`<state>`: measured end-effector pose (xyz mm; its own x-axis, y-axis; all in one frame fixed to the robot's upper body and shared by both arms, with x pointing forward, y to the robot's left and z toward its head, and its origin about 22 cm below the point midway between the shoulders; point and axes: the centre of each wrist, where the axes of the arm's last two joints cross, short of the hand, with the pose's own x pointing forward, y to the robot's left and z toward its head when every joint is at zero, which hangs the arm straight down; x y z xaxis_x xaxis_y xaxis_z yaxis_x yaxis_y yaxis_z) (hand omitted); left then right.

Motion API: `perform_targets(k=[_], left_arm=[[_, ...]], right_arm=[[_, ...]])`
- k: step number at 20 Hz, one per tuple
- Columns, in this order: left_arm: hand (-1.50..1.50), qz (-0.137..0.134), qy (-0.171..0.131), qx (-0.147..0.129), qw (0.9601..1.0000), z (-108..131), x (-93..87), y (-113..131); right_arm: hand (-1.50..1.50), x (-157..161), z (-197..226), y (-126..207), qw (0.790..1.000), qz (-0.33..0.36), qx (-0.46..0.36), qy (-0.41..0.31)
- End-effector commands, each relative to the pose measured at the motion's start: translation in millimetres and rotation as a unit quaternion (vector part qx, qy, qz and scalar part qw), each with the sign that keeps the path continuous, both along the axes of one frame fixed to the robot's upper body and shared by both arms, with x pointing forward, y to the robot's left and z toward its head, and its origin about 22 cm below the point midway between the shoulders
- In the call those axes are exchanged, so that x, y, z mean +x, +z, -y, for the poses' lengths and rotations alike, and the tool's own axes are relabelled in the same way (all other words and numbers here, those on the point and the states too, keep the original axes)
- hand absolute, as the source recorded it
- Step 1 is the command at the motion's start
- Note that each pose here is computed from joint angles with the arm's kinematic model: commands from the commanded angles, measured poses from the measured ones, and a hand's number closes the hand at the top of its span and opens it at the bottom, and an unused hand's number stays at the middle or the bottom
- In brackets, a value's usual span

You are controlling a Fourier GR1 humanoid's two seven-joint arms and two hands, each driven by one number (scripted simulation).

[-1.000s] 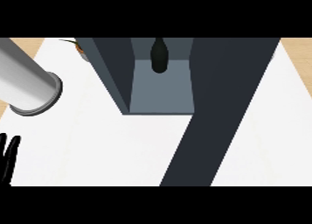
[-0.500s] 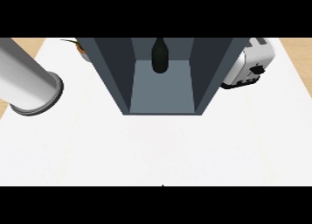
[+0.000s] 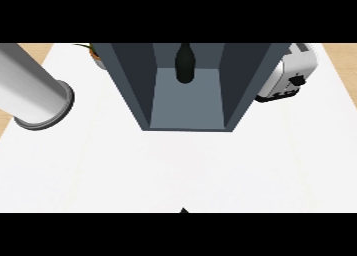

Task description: Pick up the wine, place it into the cabinet and close the cabinet

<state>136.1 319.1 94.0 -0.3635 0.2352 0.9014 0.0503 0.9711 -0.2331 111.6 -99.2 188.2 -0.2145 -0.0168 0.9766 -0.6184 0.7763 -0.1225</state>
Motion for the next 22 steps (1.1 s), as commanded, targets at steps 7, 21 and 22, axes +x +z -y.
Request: perform_targets(k=[7, 21, 22], left_arm=[[-1.50, 0.007, -0.017, -0.015, 0.9997, 15, 12.3, 9], [-1.50, 0.004, -0.003, -0.023, 0.9997, 15, 16.7, -3], [-1.50, 0.004, -0.007, -0.022, 0.9997, 12, 21.5, -1]], right_arm=[[1.50, 30, -57, 25, 0.998, 0.001, 0.026, 0.060], [1.50, 137, -126, 75, 0.997, 0.075, 0.004, -0.007], [1.50, 138, -128, 91, 0.996, 0.091, -0.005, -0.014]])
